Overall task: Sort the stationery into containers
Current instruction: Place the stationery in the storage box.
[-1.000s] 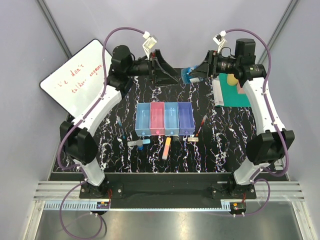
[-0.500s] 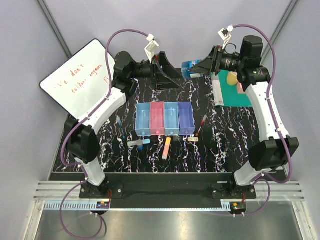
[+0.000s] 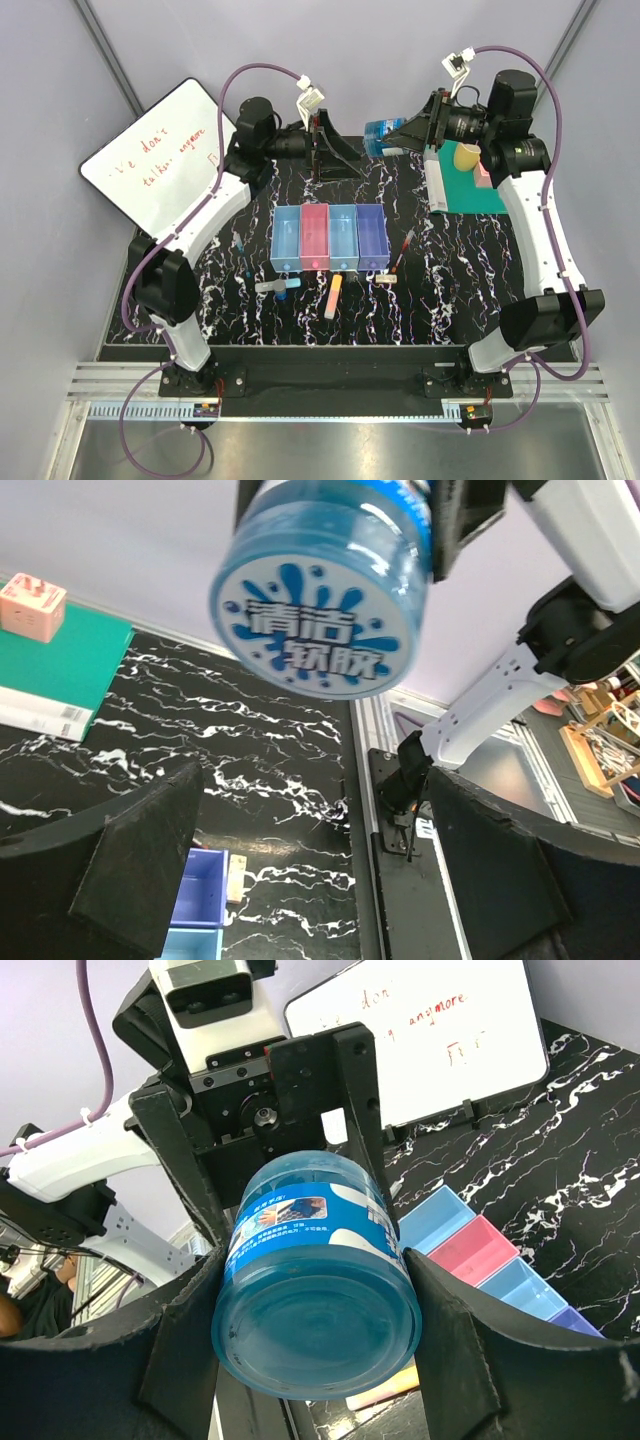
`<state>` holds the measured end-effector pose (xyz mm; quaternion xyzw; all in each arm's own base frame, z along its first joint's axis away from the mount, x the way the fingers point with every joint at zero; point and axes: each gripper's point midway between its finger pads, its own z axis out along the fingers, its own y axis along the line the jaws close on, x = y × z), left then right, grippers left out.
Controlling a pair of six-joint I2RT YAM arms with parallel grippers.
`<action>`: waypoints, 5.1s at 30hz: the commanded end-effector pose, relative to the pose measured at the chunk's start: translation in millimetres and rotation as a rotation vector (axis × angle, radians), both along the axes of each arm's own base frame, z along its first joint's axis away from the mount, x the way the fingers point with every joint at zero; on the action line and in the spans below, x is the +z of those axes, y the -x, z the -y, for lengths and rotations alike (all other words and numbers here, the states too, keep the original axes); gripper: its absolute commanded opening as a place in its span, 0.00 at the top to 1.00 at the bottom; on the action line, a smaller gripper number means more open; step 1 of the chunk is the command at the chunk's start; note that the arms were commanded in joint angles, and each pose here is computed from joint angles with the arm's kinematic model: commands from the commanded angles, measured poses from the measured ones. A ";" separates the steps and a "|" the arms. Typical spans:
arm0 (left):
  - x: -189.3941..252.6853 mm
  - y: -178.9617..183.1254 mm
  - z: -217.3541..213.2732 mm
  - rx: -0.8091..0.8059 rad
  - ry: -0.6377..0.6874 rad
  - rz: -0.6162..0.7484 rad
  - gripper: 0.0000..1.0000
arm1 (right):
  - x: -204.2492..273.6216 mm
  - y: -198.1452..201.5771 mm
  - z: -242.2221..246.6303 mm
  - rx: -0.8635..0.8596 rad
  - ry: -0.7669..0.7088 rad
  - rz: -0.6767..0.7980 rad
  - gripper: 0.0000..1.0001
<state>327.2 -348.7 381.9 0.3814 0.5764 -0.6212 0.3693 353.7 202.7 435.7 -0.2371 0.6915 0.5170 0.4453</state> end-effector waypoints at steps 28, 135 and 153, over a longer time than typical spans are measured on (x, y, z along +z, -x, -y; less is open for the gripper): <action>44.5 13.1 2.3 -0.055 0.107 0.134 0.01 | 26.3 27.5 -12.3 0.146 -0.128 -0.035 1.00; 81.0 -3.6 18.3 -0.008 0.213 0.185 0.26 | 16.6 9.8 -10.9 0.075 -0.240 -0.082 1.00; 81.2 -3.1 19.1 -0.014 0.212 0.185 1.00 | 14.2 8.7 -11.4 0.073 -0.234 -0.081 0.54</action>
